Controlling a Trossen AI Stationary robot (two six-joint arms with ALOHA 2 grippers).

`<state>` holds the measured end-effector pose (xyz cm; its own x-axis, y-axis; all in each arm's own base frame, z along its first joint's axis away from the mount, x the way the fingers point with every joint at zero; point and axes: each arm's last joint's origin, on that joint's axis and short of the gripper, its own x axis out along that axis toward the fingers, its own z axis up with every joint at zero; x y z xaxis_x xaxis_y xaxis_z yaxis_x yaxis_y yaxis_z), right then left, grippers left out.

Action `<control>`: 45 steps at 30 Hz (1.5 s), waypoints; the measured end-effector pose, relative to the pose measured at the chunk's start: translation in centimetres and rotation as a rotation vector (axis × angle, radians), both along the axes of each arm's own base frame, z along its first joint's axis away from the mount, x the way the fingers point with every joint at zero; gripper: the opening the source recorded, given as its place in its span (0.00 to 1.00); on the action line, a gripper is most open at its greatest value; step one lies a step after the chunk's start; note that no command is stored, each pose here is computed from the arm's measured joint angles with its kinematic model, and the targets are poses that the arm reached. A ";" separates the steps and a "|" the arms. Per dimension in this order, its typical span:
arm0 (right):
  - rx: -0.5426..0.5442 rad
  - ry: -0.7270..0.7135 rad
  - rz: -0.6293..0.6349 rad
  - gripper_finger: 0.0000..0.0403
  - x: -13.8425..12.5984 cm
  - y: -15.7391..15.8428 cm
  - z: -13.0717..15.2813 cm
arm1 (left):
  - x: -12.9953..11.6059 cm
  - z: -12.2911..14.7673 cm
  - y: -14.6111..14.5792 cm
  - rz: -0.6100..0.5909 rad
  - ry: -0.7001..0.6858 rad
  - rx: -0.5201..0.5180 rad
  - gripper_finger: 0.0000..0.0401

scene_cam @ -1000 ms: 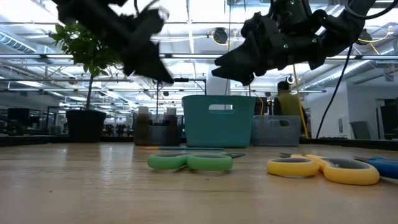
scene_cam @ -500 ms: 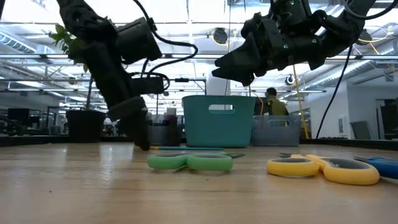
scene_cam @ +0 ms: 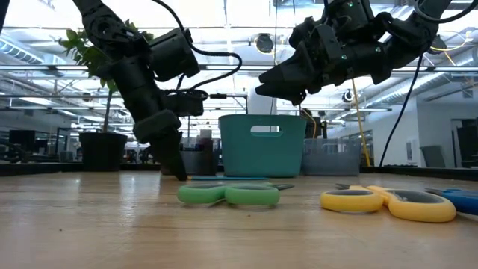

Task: Pick & Place Paint Supplies
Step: Put the blue paint brush into the blue bin

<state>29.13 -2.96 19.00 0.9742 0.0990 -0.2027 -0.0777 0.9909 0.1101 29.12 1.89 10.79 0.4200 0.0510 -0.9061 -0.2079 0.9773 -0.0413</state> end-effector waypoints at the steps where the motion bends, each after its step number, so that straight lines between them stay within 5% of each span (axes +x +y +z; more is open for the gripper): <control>1: 0.000 0.000 0.000 0.53 0.0 0.0 0.0 | 0.0 0.0 0.0 0.000 0.003 0.000 0.04; 10: 0.005 0.001 0.023 0.52 0.0 0.1 0.0 | 0.0 0.6 -1.9 -0.002 0.004 0.083 0.01; 26: -0.008 0.047 0.056 0.59 -0.1 1.0 -0.4 | 0.6 8.3 -5.7 -0.063 -0.244 0.189 0.00; 32: -0.035 0.117 0.105 0.59 -0.2 2.3 -1.2 | 0.5 9.2 -5.7 -0.039 -0.285 0.217 0.00; 45: -0.076 0.219 -0.041 0.50 -0.5 1.9 -2.1 | 0.5 9.3 -5.7 -0.031 -0.293 0.212 0.00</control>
<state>28.65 -1.10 16.95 0.9092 0.0370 -0.4148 -0.0201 0.9988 0.0452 29.63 -3.85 20.04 0.6645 0.2077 -0.7178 -0.1872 0.9762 0.1092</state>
